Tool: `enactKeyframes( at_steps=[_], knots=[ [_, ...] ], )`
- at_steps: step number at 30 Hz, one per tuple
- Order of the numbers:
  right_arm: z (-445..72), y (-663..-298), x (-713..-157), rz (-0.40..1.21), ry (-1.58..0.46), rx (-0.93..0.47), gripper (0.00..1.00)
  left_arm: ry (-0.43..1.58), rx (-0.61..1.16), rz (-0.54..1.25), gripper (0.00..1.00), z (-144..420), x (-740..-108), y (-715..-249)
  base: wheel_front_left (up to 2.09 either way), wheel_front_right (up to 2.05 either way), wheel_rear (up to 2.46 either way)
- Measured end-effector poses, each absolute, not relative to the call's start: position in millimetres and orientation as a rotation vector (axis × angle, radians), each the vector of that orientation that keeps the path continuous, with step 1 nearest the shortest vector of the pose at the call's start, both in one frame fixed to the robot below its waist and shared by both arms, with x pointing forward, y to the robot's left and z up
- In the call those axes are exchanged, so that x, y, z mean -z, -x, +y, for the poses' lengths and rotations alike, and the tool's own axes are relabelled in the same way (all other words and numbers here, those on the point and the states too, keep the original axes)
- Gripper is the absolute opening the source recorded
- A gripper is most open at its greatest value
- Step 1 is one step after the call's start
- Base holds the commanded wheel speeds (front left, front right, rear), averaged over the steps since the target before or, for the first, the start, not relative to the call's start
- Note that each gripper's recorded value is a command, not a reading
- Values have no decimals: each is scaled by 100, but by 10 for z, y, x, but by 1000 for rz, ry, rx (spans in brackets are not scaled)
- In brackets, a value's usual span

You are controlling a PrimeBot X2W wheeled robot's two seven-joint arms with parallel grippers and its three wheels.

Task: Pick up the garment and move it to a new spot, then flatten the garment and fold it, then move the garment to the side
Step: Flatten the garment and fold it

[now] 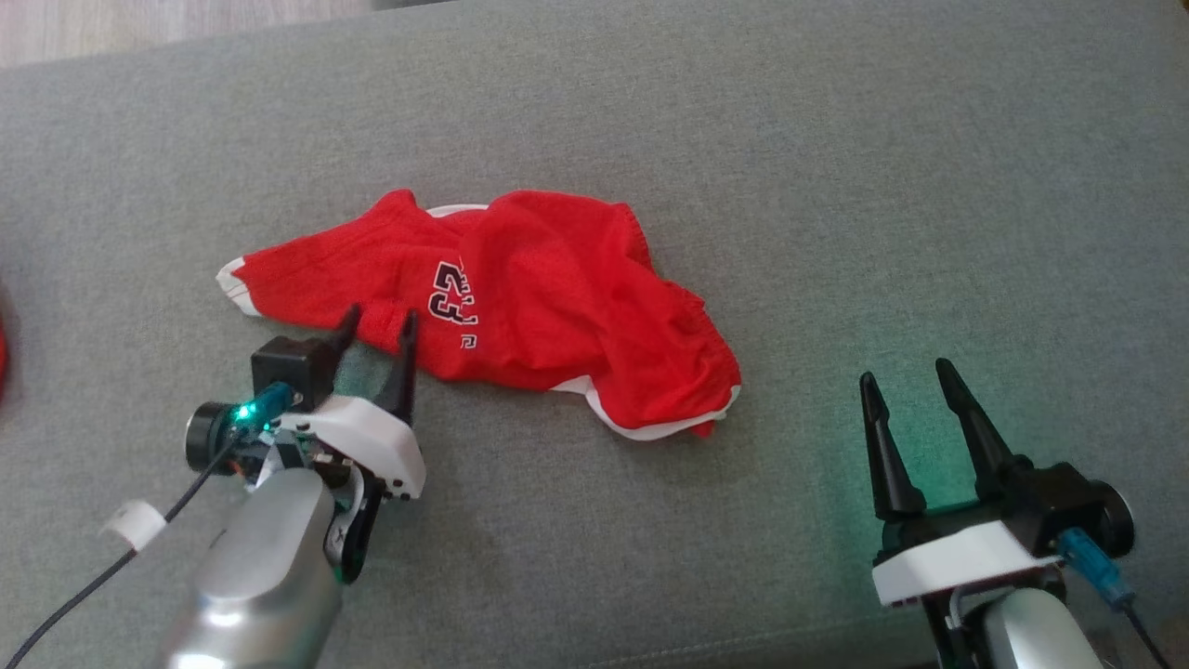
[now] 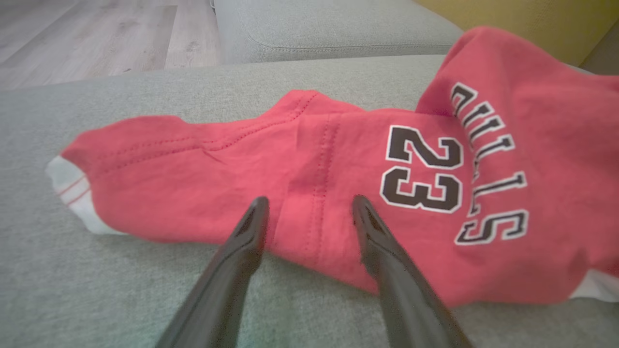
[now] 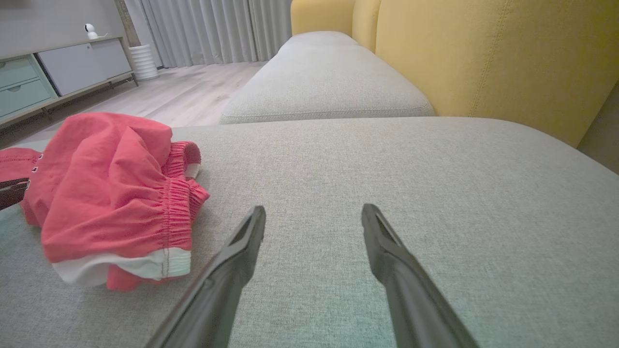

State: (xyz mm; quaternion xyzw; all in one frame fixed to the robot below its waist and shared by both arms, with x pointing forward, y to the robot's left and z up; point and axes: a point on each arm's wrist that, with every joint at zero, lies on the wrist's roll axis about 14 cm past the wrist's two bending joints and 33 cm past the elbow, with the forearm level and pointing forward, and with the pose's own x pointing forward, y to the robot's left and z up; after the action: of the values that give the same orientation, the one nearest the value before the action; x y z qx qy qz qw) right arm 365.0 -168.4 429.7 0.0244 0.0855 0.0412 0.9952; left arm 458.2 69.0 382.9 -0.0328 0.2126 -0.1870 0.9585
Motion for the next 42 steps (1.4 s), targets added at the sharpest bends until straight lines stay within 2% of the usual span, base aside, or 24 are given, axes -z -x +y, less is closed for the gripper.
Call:
enactKeyframes(
  at_steps=[1, 2, 3, 4, 12, 19, 27, 35, 39, 42],
  knots=[
    [-1681, -3649, -4294, 172, -49, -83, 100, 71, 383, 435, 47, 685, -3823, -4578, 0, 0, 0],
    [-1678, -3648, -4291, 173, -49, -84, 100, 75, 386, 439, 33, 682, -3817, -4571, 0, 0, 0],
    [-1674, -3648, -4292, 172, -50, -86, 100, 75, 386, 441, 9, 684, -3810, -4560, 0, 0, 0],
    [-1669, -3649, -4296, 171, -50, -87, 100, 74, 385, 443, 0, 687, -3805, -4548, 0, 0, 0],
    [-1610, -3662, -4355, 148, -52, -106, 100, 82, 408, 402, 0, 647, -3904, -4468, 0, 0, 0],
    [-1549, -3616, -4433, 124, -57, -125, 100, 104, 392, 220, 0, 656, -4382, -4448, 0, 0, 0],
    [-1431, -3500, -4469, 116, -65, -163, 100, 120, 344, 46, 0, 858, -4843, -3884, 0, 0, 0],
    [-1286, -3431, -4575, 84, -69, -211, 100, 106, 328, -162, 0, 1012, -5627, -3387, 0, 0, 0],
    [-1274, -3409, -4567, 87, -70, -214, 100, 120, 331, -154, 0, 1012, -5739, -3364, 0, 0, 0],
    [-1323, -3397, -4514, 104, -74, -196, 100, 133, 324, -59, 0, 1030, -5476, -3514, 0, 0, 0]
  ],
)
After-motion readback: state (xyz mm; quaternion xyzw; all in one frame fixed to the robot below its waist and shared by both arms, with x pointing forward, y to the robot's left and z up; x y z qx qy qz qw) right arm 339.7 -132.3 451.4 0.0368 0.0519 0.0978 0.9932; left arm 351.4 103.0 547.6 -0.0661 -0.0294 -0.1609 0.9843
